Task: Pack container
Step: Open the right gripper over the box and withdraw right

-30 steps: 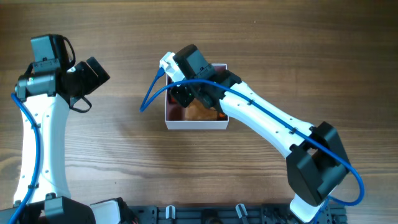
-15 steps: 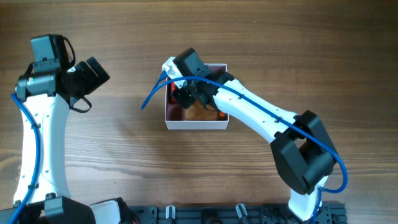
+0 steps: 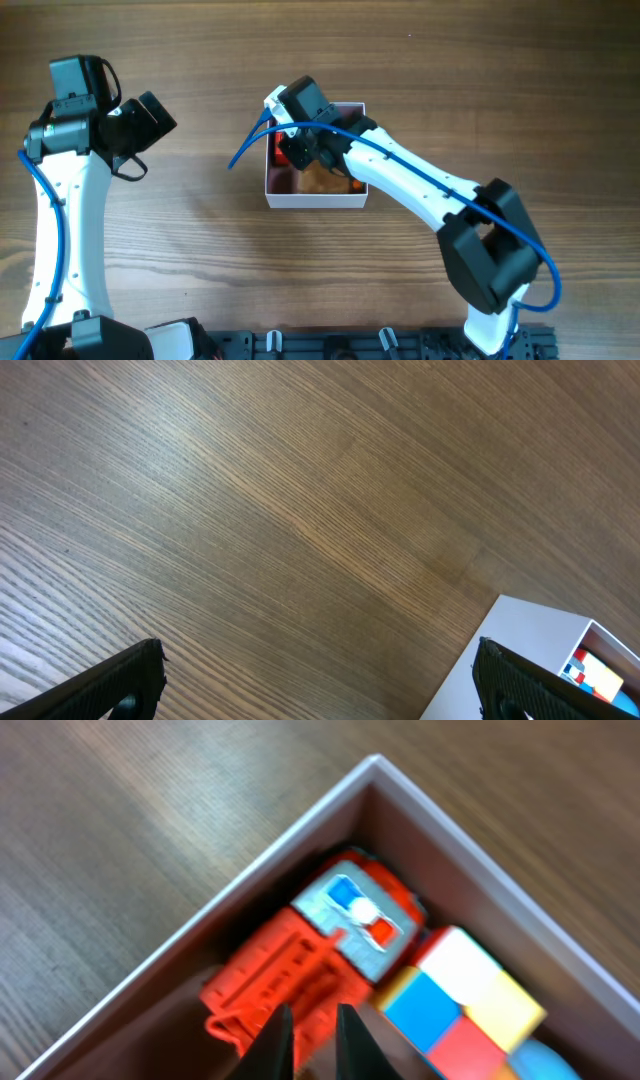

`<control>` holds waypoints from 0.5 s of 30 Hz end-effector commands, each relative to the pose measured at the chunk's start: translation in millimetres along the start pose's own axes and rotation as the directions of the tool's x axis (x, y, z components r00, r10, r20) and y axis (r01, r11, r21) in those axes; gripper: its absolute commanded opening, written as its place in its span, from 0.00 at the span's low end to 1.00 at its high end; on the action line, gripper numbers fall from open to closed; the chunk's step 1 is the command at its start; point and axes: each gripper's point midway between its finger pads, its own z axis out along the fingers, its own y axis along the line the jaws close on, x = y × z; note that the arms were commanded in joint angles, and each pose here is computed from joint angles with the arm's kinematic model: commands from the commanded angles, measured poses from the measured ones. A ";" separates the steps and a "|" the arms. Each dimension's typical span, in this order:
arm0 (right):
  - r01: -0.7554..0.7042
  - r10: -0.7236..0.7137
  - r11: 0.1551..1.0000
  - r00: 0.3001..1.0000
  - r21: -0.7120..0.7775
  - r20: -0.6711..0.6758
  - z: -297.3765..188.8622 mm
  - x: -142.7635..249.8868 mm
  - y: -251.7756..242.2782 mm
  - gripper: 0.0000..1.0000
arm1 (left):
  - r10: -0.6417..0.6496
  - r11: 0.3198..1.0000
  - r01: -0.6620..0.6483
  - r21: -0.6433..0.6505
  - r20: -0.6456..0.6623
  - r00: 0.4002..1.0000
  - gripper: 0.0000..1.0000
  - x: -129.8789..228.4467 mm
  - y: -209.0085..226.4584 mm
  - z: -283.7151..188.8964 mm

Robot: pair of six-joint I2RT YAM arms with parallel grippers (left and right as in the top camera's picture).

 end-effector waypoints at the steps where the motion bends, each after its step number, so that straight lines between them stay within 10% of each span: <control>1: -0.058 0.035 0.988 0.987 0.143 0.157 -83.2 -40.7 -29.7 0.24 | -0.013 1.000 0.013 0.010 -0.002 1.000 1.00 -1.6 -1.0 0.0; 8: -0.536 0.433 0.792 0.830 0.291 0.352 -250.4 5.5 -133.4 0.72 | -0.013 1.000 0.013 0.010 -0.001 1.000 1.00 -1.6 -1.0 0.0; 12: -0.754 0.682 0.537 0.652 0.379 0.330 -287.5 88.9 -181.2 0.99 | -0.013 1.000 0.014 0.010 -0.002 1.000 1.00 -1.6 -1.0 0.0; 15: -0.823 0.831 0.366 0.499 0.434 0.247 -288.1 147.0 -189.1 1.00 | -0.013 1.000 0.014 0.010 -0.002 1.000 1.00 -1.6 -1.0 0.0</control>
